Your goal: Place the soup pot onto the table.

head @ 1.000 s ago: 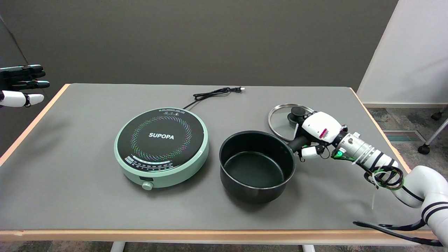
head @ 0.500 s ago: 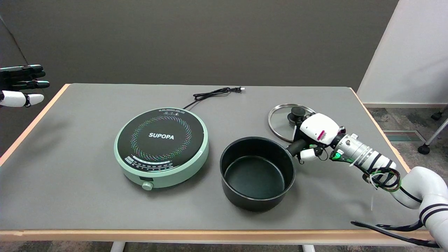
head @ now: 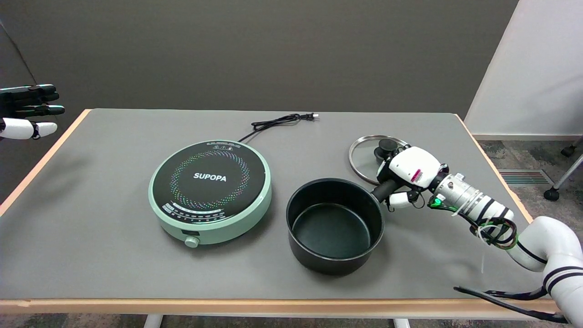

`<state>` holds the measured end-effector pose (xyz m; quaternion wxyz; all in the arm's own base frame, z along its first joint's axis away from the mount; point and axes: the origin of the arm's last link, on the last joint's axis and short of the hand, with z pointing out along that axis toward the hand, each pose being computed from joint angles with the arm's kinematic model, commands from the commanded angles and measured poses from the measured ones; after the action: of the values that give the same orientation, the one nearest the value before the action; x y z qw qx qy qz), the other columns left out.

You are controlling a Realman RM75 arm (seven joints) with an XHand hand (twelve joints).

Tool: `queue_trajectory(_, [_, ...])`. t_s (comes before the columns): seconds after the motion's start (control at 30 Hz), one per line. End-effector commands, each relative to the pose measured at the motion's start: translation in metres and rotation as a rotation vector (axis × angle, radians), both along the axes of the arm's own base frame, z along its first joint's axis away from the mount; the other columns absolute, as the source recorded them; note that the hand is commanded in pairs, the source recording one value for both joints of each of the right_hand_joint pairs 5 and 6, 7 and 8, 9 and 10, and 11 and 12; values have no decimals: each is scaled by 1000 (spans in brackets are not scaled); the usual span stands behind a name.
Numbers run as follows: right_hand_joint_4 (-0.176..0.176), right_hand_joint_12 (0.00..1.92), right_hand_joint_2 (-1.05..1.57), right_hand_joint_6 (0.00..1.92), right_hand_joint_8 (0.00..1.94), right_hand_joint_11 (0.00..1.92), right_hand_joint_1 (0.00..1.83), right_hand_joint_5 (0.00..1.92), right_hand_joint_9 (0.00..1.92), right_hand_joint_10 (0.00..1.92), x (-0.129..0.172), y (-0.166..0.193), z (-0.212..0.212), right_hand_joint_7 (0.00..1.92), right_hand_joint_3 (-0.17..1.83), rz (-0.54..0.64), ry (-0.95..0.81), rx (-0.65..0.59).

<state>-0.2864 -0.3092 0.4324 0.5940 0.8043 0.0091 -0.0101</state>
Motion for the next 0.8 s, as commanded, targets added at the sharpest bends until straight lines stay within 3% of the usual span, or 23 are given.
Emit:
queue_trajectory(0.03, [-39,1241,878,1241,1241,1241,796,1241,1241,1241,11,-12,3,1241,778,21,31,-28])
queue_trajectory(0.4, [9,1061,613,1061,1061,1061,797,1061,1061,1061,19,-33,7,1061,860,20,55,-50])
queue_trajectory(0.47, [176,863,337,863,863,863,821,863,863,863,22,-32,10,863,1055,24,62,-59])
queue_trajectory(0.57, [162,517,-71,517,517,517,961,517,517,517,24,-29,13,517,1220,26,83,-66])
queue_trajectory(0.63, [116,489,-152,489,489,489,1028,489,489,489,26,-25,17,489,1094,31,96,-75])
queue_trajectory(0.67, [119,488,-213,488,488,488,1066,488,488,488,27,-23,20,488,1011,31,103,-82])
queue_trajectory(0.77, [158,498,-319,498,498,498,1111,498,498,498,27,-16,27,498,1005,26,115,-98])
queue_trajectory(0.8, [141,505,-341,505,505,505,1130,505,505,505,25,-12,30,505,1010,20,117,-106])
